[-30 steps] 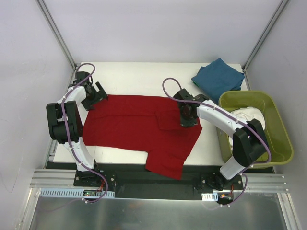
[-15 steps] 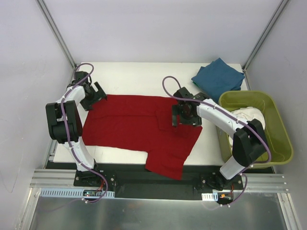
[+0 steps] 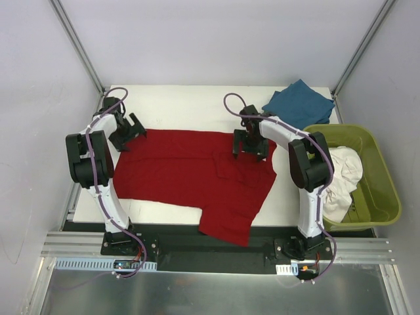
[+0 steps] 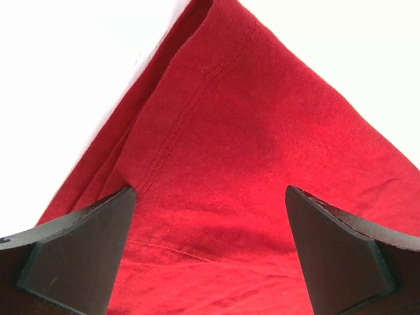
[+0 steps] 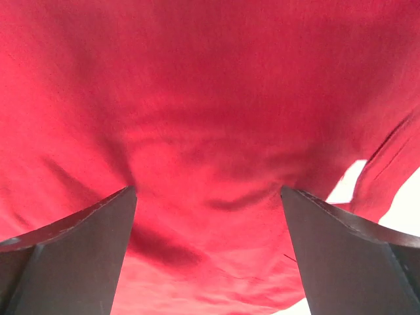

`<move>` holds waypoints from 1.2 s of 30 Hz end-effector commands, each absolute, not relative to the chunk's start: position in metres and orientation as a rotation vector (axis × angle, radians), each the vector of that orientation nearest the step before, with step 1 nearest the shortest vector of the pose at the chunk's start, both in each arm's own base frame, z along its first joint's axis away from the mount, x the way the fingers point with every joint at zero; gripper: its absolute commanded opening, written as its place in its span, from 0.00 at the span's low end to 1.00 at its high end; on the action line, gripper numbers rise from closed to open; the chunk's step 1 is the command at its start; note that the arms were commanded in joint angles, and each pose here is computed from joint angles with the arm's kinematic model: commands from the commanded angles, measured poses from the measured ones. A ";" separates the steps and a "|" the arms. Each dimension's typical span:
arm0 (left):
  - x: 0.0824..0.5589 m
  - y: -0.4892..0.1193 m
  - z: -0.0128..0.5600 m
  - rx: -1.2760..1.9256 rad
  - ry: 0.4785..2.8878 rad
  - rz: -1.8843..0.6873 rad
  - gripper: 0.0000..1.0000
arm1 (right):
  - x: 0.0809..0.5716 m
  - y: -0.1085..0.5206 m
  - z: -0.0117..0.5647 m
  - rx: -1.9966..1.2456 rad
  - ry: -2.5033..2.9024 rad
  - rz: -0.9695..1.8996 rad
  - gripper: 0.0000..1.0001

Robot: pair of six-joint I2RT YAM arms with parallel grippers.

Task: Fold and stack the t-shirts
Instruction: Fold the flattened tshirt in 1/3 of the way, then grap the side of the flattened tshirt closest away from the robot with both arms

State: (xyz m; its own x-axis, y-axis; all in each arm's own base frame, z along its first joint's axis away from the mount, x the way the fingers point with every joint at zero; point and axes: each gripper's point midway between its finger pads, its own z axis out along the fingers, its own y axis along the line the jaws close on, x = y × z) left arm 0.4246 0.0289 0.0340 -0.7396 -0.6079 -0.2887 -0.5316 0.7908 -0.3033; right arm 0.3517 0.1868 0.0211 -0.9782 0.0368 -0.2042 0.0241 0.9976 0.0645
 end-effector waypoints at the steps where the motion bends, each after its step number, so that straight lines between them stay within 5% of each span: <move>1: 0.421 0.031 0.022 -0.935 2.654 -0.279 0.99 | 0.381 0.189 0.009 0.048 2.959 0.195 0.97; 9: 0.418 0.044 0.029 -1.003 2.625 -0.172 0.99 | 0.436 0.184 0.012 0.086 2.913 0.307 0.97; 16: 0.401 0.061 0.080 -1.005 2.490 -0.044 0.99 | 0.438 0.198 0.105 -0.168 2.673 0.388 0.97; 21: 0.341 0.070 0.130 -1.070 2.312 0.059 0.99 | 0.391 0.211 0.155 -0.268 2.545 0.395 0.97; 29: 0.211 0.060 0.074 -1.369 2.213 0.158 0.99 | 0.279 0.195 0.151 -0.161 2.472 0.443 0.97; 36: 0.182 0.062 0.043 -1.482 2.202 0.239 0.80 | 0.219 0.159 0.126 -0.079 2.507 0.369 0.97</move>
